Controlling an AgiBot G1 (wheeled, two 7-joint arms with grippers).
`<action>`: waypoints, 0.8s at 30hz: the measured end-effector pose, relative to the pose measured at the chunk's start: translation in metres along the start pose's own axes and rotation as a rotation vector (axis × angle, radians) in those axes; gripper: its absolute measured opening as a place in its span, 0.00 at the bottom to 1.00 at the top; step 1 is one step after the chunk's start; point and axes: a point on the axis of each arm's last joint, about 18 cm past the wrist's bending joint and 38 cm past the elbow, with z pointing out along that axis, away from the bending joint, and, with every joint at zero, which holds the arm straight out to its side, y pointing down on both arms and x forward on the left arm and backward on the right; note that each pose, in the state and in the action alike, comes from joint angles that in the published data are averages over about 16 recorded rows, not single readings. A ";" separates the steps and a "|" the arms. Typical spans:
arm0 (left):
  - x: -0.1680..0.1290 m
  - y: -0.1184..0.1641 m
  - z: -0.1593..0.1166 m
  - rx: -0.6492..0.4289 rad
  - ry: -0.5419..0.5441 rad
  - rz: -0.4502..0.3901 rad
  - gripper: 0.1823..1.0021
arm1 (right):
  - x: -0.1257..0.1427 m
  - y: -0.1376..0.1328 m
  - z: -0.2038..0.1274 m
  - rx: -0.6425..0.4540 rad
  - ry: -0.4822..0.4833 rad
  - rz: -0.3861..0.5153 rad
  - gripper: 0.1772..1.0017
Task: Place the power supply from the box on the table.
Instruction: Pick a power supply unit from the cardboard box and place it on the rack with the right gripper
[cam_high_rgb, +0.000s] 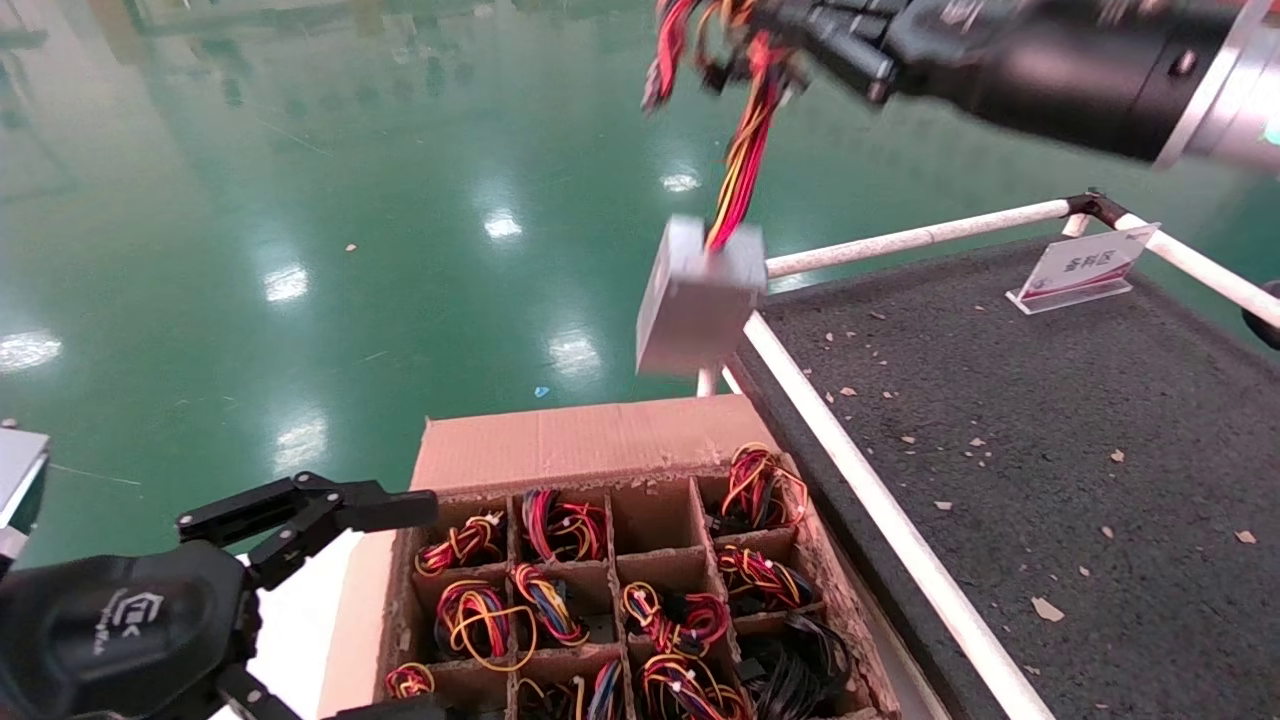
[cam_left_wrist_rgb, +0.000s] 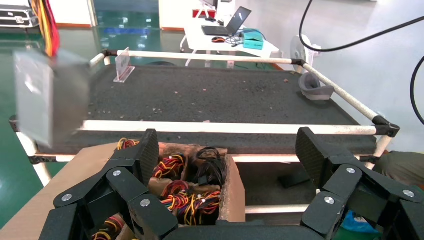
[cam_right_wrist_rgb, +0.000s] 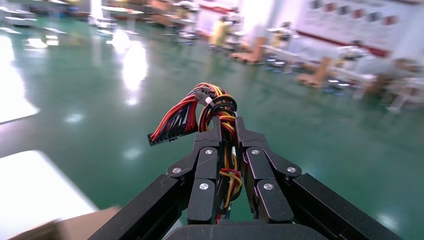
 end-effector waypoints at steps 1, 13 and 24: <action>0.000 0.000 0.000 0.000 0.000 0.000 1.00 | 0.006 -0.001 -0.001 -0.007 0.030 -0.004 0.06; 0.000 0.000 0.000 0.000 0.000 0.000 1.00 | 0.044 0.042 0.004 -0.164 0.302 -0.017 0.06; 0.000 0.000 0.000 0.000 0.000 0.000 1.00 | 0.028 0.093 0.022 -0.245 0.352 0.030 0.06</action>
